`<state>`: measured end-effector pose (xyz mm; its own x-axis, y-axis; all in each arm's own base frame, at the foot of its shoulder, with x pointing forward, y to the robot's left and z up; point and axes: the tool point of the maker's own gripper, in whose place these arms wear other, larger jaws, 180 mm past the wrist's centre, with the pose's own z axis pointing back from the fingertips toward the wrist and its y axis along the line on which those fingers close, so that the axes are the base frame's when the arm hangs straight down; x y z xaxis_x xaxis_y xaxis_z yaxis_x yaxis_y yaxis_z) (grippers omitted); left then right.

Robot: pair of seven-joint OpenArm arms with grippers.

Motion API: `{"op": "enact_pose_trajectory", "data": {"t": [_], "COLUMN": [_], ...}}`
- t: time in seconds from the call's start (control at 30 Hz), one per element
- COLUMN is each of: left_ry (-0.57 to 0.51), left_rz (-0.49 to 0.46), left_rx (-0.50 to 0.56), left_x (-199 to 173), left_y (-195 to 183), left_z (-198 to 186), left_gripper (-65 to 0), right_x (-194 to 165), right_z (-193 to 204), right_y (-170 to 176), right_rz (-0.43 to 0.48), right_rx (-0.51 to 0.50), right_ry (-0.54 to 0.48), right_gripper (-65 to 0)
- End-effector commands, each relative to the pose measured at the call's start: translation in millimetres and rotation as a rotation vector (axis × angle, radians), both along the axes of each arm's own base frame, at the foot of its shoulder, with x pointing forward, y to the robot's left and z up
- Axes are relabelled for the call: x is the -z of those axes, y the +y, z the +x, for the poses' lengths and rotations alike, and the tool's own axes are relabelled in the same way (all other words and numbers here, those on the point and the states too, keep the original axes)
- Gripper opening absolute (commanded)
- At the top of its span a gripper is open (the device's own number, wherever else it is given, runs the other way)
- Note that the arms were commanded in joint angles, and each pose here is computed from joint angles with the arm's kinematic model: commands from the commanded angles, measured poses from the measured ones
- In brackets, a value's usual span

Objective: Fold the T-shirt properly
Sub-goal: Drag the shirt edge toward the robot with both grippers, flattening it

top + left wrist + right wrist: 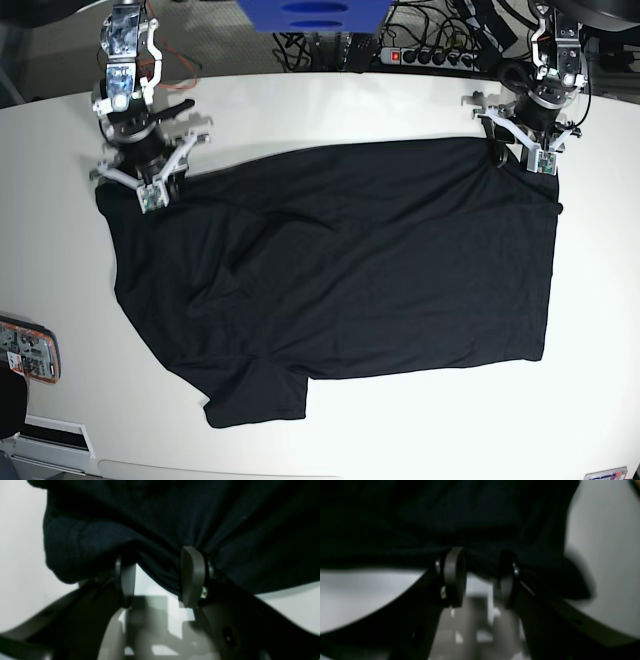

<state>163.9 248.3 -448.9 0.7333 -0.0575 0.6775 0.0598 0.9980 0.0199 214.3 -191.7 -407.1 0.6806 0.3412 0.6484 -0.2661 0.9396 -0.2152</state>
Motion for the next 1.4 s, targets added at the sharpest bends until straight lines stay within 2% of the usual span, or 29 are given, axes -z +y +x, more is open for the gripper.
{"op": "enact_pose_trajectory", "data": {"t": [0.0, 0.2, 0.47, 0.63, 0.7, 0.83, 1.17, 1.37], "left_ry": [0.320, 0.318, 0.322, 0.320, 0.319, 0.317, 0.317, 0.322], "left_rz": [0.077, 0.078, 0.067, 0.067, 0.067, 0.064, 0.037, 0.037], "left_rx": [0.022, 0.022, 0.017, 0.016, 0.016, 0.015, 0.000, 0.000], "left_x": [39.2, 39.0, 40.8, 40.6, 40.5, 40.5, 43.4, 43.8], "left_y": [8.8, 8.8, 4.3, 4.3, 4.3, 3.7, -6.7, -6.7], "left_z": [-65.8, -64.6, -66.7, -66.0, -65.2, -64.5, -67.2, -69.5], "left_gripper": [-37.7, -37.7, -37.7, -37.7, -37.7, -37.7, -37.7, -37.7], "right_x": [-10.0, -4.9, -22.9, -23.9, -31.7, -54.3, -3.6, 42.7], "right_z": [6.8, 2.4, 9.7, 8.5, 22.8, 78.8, 74.6, 40.5], "right_y": [-1.9, -4.8, -3.7, -5.9, -5.4, -5.8, -3.8, -6.1], "right_rz": [-0.003, -0.015, -0.026, -0.040, -0.039, -0.026, 0.021, 0.049], "right_rx": [-0.005, 0.005, 0.000, 0.008, 0.007, 0.015, 0.016, 0.031], "right_ry": [-0.043, -0.003, -0.049, -0.024, -0.061, -0.168, -0.076, 0.031], "right_gripper": [-42.9, -42.9, -42.9, -42.9, -42.9, -42.9, -42.9, -42.9]}}
